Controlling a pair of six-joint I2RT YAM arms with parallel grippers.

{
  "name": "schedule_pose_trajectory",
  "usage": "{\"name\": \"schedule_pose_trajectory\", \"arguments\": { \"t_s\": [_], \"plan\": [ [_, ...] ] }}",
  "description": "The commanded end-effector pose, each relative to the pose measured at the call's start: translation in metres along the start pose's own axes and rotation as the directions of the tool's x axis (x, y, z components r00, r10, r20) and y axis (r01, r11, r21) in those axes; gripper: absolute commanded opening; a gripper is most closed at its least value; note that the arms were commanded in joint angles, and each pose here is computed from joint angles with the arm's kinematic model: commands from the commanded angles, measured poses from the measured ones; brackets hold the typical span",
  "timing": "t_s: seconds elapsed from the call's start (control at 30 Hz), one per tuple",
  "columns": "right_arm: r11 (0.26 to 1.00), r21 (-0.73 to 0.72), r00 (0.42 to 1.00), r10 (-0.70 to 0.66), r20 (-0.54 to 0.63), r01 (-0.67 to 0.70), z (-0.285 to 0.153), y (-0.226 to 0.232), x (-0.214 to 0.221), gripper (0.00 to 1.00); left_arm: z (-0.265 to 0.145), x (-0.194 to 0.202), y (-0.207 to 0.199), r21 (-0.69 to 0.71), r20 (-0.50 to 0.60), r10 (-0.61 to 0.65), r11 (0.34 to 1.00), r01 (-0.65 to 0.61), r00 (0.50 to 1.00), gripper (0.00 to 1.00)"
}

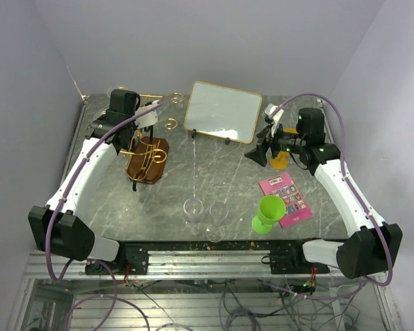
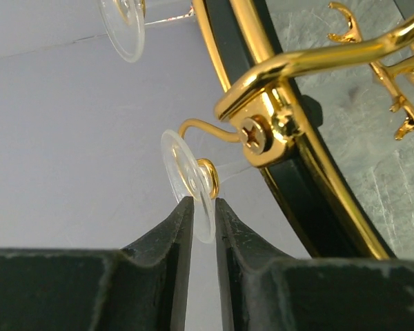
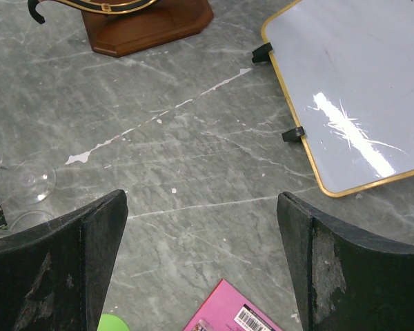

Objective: Place the wine glass upside down on the wine glass rack

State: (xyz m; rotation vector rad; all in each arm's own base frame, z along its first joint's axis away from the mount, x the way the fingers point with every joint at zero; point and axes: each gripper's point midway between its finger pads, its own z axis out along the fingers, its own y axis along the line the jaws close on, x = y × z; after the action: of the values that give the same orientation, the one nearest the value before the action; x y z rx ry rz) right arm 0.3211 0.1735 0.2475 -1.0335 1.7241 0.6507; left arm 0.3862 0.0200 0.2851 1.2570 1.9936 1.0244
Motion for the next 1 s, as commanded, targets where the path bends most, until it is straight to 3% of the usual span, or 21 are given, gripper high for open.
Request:
{"name": "schedule_pose_trajectory", "arguments": {
  "t_s": [0.0, 0.63, 0.83, 0.97],
  "plan": [
    [1.000, 0.008, 1.000, -0.012, 0.004, 0.011, 0.000, -0.001, 0.001, 0.89, -0.008, -0.002, 0.004, 0.004, 0.020, -0.013, 1.000, 0.013, 1.000, 0.31],
    [1.000, 0.026, 1.000, -0.015, -0.001, 0.015, -0.002, -0.006, 0.002, 0.89, -0.041, 0.007, 0.019, -0.041, 0.072, -0.088, 0.995, 0.091, 0.993, 0.65],
    [0.998, 0.058, 1.000, -0.018, -0.010, 0.019, -0.008, -0.012, -0.001, 0.89, -0.059, 0.001, 0.024, -0.037, 0.166, -0.203, 0.977, 0.212, 0.965, 0.73],
    [0.998, 0.056, 0.998, -0.038, -0.041, 0.041, -0.013, -0.006, -0.006, 0.89, -0.077, -0.005, 0.035, -0.046, 0.256, -0.311, 0.942, 0.333, 0.915, 0.78]
  ]
}}
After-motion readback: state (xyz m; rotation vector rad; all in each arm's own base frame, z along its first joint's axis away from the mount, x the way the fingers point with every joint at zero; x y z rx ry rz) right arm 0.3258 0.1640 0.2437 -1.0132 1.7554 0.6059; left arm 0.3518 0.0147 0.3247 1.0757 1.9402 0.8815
